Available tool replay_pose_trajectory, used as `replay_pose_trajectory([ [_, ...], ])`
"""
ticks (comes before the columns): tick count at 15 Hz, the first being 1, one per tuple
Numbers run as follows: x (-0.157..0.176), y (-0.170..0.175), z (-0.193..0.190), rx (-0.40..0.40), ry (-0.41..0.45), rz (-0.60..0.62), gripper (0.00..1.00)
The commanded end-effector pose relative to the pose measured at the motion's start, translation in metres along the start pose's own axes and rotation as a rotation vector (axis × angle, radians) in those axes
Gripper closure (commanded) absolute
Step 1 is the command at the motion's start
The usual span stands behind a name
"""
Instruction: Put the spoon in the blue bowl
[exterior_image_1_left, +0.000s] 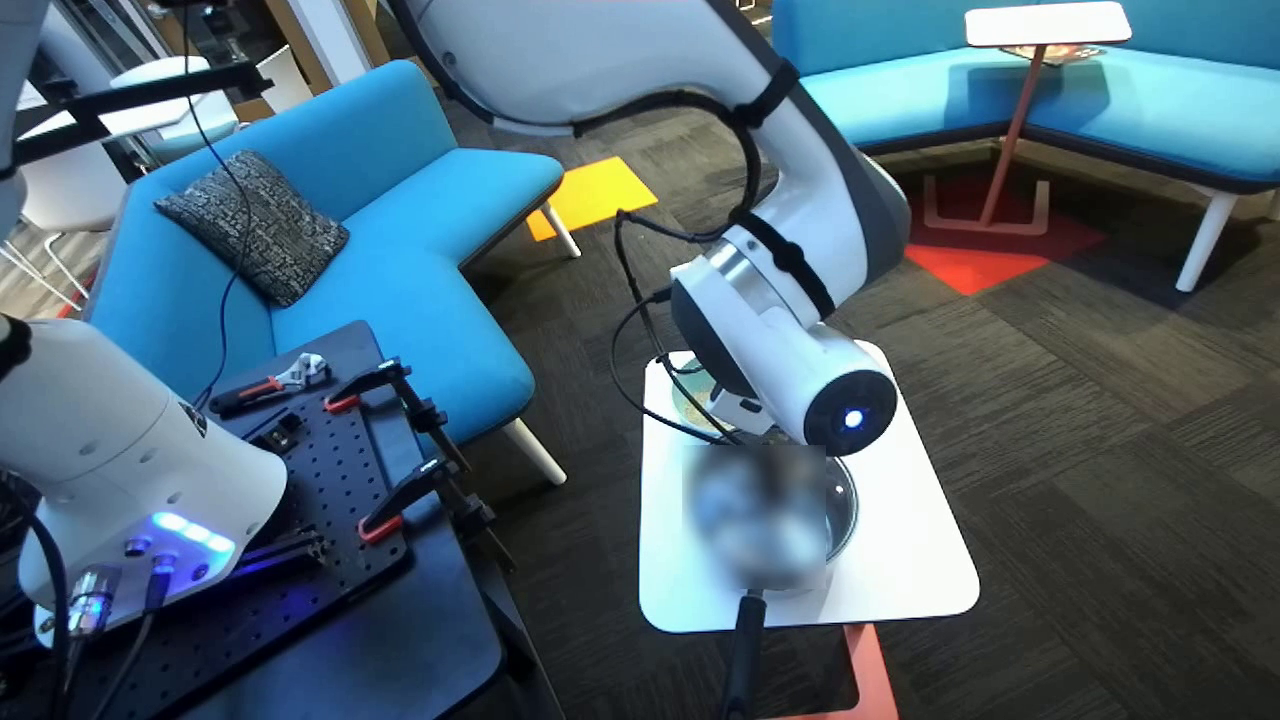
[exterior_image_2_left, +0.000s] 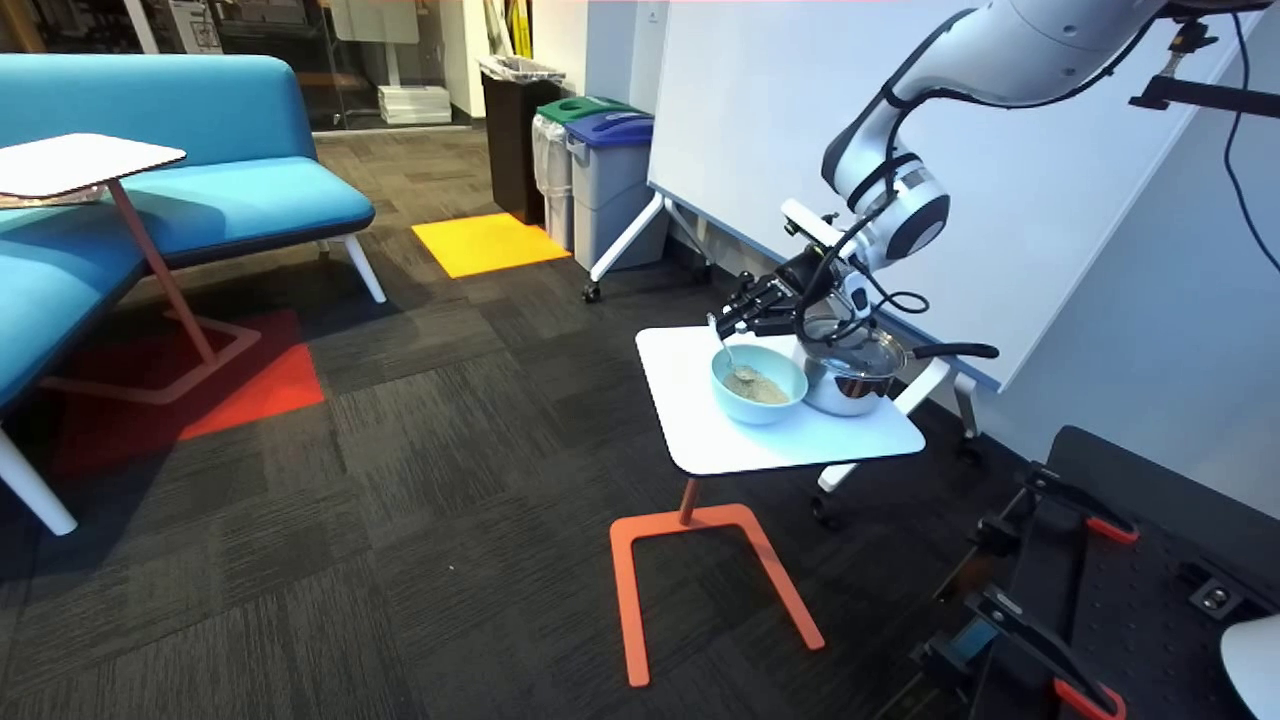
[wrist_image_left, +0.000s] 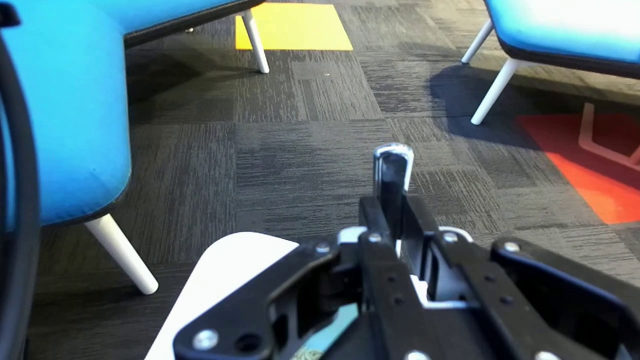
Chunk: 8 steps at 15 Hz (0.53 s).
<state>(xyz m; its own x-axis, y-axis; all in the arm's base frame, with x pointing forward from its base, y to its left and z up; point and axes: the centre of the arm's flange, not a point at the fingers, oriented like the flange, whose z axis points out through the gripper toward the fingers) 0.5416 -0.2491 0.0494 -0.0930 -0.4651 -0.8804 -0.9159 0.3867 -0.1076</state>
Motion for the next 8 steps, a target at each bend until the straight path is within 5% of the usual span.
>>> replay_pose_trajectory([
  [1,-0.031,0.008,-0.001,-0.037,0.059,0.008,0.96],
  [8,-0.026,0.007,0.020,-0.090,0.137,0.072,0.96],
])
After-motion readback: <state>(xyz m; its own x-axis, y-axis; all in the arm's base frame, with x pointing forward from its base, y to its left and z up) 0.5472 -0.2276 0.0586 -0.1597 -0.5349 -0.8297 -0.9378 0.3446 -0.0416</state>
